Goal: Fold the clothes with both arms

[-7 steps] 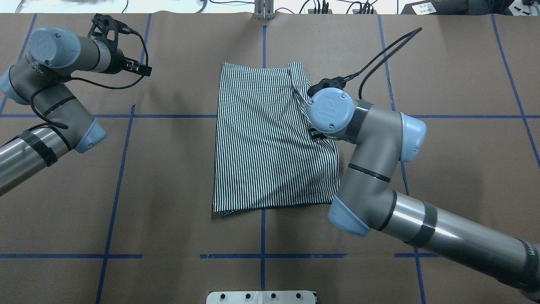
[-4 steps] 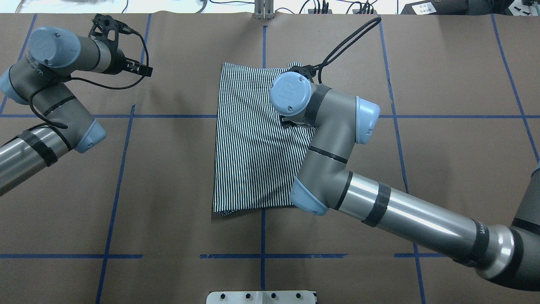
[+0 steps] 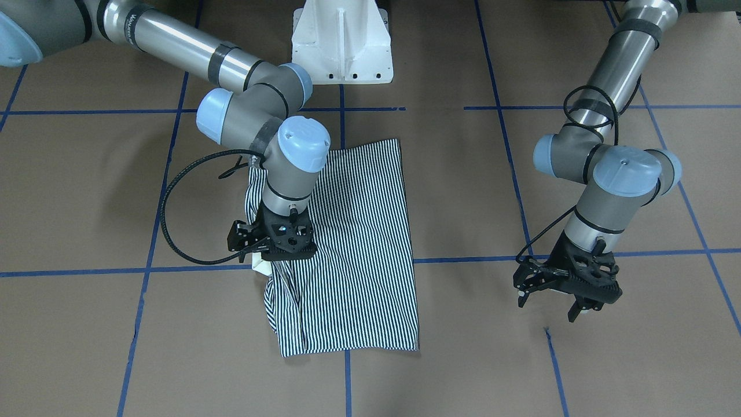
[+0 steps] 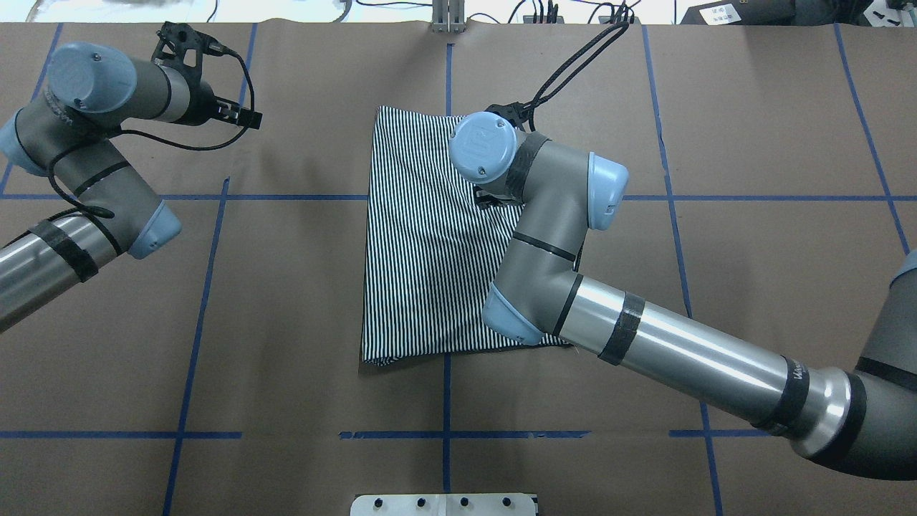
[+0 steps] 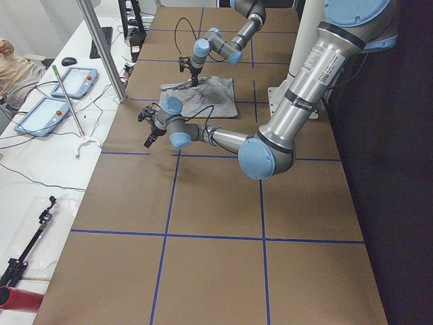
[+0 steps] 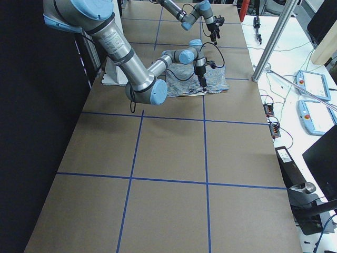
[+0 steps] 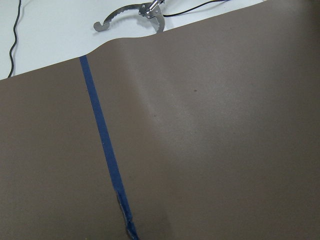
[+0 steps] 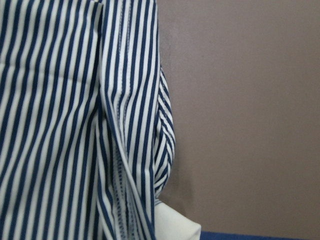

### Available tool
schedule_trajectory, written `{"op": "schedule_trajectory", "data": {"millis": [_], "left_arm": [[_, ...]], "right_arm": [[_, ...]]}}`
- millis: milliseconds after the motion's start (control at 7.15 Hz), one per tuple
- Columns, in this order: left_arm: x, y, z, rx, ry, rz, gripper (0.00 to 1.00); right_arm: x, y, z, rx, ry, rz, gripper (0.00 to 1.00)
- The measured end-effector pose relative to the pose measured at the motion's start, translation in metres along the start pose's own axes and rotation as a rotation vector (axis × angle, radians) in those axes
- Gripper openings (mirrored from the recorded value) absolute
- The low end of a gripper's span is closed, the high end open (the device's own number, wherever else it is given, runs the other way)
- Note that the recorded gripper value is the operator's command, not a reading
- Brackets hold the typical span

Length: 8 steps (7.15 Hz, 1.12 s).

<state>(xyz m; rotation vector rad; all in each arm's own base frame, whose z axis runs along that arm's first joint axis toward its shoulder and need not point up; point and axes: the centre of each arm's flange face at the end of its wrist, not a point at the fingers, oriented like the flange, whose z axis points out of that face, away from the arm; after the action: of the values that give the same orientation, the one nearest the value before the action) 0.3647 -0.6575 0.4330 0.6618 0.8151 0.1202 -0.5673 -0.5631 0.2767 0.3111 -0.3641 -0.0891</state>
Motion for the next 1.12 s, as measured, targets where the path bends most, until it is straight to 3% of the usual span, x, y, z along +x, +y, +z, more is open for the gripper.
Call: {"op": "schedule_trajectory", "data": {"millis": [700,840,1119], "left_arm": [[0.001,0.0,-0.001,0.0,0.004,0.0,1.0],[0.001,-0.001,-0.001,0.001,0.005,0.0,1.0],[0.005,-0.004,-0.005,0.008,0.012,0.003,1.0]], "right_arm": [[0.098,-0.019,0.049,-0.035,0.083,-0.08,1.0],[0.107,-0.022,0.047,-0.038,0.07,-0.079,1.0],[0.077,-0.03,0.006,-0.029,-0.026,0.033,1.0]]}}
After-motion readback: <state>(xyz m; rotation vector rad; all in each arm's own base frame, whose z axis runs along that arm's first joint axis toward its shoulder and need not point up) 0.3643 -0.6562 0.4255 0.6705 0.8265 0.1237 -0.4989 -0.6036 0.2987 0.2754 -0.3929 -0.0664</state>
